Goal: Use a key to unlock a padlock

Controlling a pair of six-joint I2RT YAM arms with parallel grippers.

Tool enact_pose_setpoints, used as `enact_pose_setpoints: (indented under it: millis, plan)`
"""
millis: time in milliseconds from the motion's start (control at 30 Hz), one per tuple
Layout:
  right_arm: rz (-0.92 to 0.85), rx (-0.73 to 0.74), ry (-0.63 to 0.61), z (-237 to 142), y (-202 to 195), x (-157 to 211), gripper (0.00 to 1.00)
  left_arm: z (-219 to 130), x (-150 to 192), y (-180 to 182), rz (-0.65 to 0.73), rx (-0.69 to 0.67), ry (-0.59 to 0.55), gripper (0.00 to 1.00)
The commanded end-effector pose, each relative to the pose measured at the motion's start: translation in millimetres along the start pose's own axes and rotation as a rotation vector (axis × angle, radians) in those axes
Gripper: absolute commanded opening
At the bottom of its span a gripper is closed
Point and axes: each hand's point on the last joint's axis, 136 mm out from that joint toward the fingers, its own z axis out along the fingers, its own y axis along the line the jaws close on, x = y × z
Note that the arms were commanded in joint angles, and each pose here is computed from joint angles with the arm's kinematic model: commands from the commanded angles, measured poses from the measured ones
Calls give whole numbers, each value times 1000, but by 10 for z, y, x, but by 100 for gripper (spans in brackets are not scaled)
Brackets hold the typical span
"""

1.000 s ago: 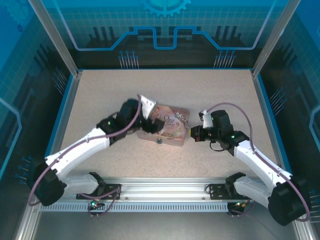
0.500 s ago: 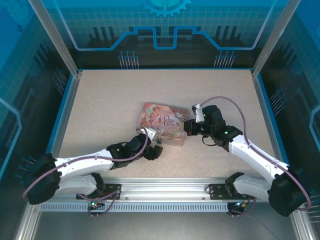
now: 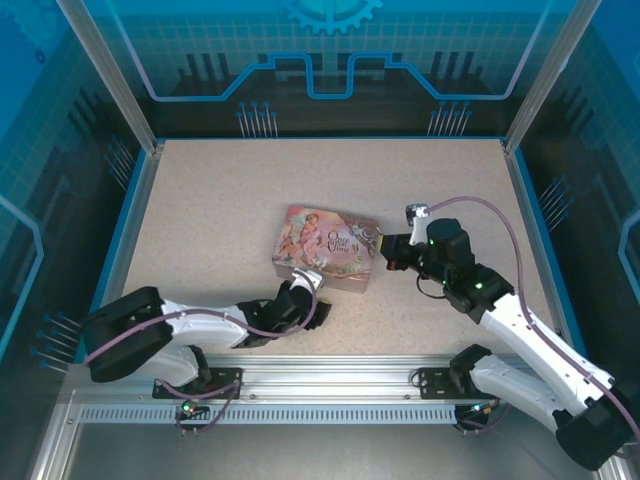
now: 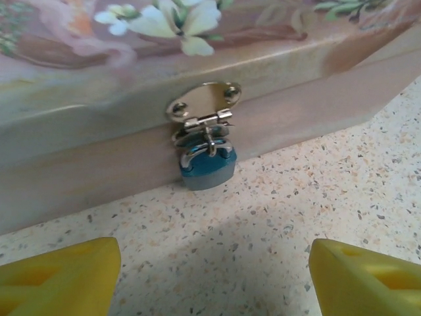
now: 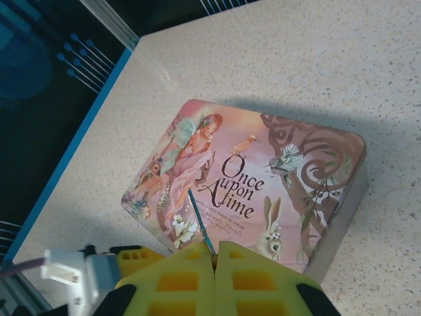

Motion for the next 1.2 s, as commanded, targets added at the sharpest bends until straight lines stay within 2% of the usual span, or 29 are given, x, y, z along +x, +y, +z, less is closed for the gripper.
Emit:
enact_pose_setpoints:
  millis: [0, 367, 1167]
  plan:
    - [20, 42, 4, -61, -95, 122, 0, 80, -174, -75, -5, -8, -74, 77]
    - [36, 75, -18, -184, -193, 208, 0, 199, -197, -31, -9, -61, -104, 72]
    - [34, 48, 1, -302, -263, 475, 0, 266, -555, -95, 31, -107, -192, 38]
